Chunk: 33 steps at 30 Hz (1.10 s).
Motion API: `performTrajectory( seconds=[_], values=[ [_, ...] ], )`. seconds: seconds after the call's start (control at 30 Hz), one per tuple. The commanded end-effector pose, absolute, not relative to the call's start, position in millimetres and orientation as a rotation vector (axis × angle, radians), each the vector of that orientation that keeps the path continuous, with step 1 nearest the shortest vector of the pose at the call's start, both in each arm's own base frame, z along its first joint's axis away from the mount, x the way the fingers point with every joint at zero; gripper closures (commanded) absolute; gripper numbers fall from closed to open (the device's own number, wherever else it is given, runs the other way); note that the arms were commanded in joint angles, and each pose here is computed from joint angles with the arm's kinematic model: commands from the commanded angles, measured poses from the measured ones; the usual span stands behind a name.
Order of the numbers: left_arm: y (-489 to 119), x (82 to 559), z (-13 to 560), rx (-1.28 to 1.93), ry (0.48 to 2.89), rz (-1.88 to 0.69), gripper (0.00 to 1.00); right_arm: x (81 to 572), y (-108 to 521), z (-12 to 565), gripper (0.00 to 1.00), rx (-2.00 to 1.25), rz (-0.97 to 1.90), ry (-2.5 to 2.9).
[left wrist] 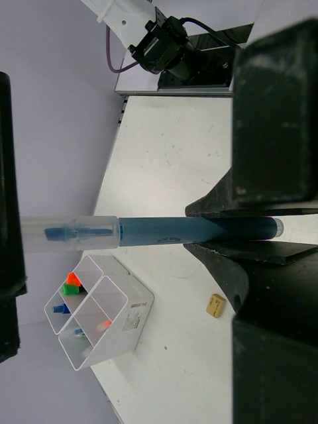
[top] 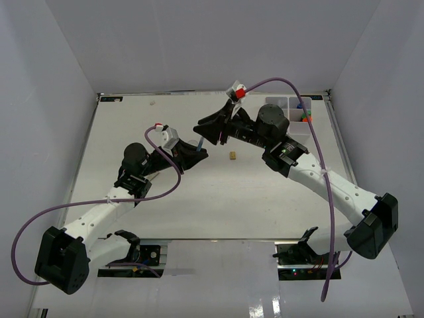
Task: Sort the stationery into containers
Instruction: Close the pen cap on the pen.
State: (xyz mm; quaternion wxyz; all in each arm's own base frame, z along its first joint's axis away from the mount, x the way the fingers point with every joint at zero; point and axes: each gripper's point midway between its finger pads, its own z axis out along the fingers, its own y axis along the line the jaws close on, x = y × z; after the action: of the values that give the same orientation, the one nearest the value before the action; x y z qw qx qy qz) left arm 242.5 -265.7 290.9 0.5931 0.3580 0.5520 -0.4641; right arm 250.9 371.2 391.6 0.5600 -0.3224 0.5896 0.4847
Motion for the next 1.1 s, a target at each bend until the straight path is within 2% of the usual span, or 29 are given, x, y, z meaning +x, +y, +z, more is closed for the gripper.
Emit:
performTrajectory(
  seconds=[0.0,0.63,0.73,0.9,1.07],
  values=[
    [-264.6,242.0,311.6,0.826,1.236,-1.06,1.0,245.7,375.5,398.0,0.59,-0.772,1.166,1.365],
    [-264.2,240.2,315.7,0.814,1.228,-1.071,1.0,246.7,381.4,384.2,0.67,-0.779,1.153,1.396],
    [-264.3,240.5,314.5,0.814,1.232,-1.072,1.0,248.4,381.4,381.4,0.72,-0.779,1.147,1.404],
    [-264.4,239.5,315.6,0.815,1.228,-1.076,1.0,248.9,381.1,377.3,0.91,-0.781,1.138,1.411],
    [-263.9,238.8,324.2,0.804,1.202,-1.079,1.0,247.8,381.9,365.8,0.92,-0.785,1.136,1.439]
  ],
)
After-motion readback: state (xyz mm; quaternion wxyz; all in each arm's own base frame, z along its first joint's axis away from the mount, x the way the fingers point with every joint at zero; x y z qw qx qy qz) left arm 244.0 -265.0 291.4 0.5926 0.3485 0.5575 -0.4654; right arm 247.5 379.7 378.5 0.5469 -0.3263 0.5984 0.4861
